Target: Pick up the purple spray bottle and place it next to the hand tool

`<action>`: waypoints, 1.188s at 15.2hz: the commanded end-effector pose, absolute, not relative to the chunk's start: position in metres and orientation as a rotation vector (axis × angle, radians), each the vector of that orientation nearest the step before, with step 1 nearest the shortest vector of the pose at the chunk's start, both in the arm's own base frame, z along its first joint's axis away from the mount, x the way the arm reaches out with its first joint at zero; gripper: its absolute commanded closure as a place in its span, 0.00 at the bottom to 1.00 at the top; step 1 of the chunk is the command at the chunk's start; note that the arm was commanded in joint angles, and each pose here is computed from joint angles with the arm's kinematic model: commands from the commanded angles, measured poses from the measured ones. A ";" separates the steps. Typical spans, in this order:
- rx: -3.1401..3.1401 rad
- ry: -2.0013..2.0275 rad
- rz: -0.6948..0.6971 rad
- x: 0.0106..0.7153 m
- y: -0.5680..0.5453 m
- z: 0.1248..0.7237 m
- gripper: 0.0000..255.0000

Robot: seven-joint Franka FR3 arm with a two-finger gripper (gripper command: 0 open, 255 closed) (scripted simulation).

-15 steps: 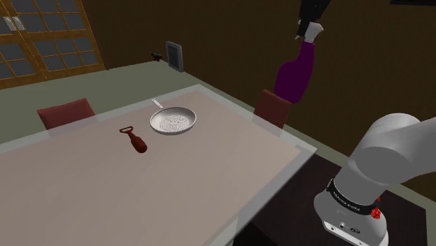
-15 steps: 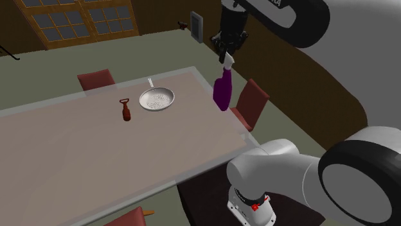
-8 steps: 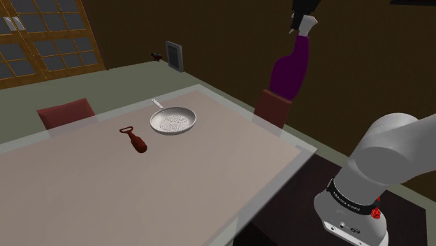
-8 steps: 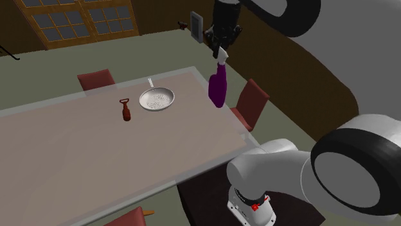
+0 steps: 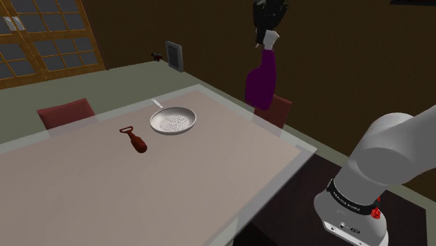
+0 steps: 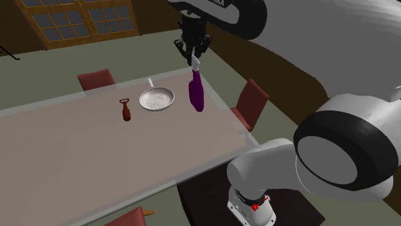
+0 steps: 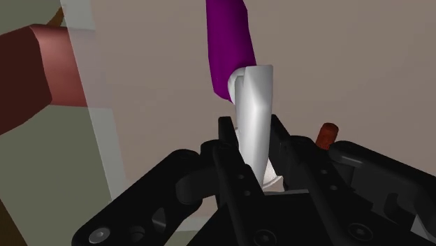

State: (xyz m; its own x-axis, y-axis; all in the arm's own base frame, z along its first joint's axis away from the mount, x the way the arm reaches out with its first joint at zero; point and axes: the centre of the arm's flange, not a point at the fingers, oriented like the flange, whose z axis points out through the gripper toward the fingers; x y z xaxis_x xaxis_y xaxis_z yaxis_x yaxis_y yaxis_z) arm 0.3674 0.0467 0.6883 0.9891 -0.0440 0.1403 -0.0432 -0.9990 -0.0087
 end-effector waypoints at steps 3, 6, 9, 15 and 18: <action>-3.126 0.069 -0.223 0.401 0.085 0.668 1.00; -3.126 0.069 -0.223 0.426 0.113 0.653 1.00; -3.126 0.069 -0.223 0.451 0.140 0.638 1.00; -3.126 0.069 -0.223 0.500 0.194 0.609 1.00; -3.126 0.069 -0.223 0.525 0.222 0.594 1.00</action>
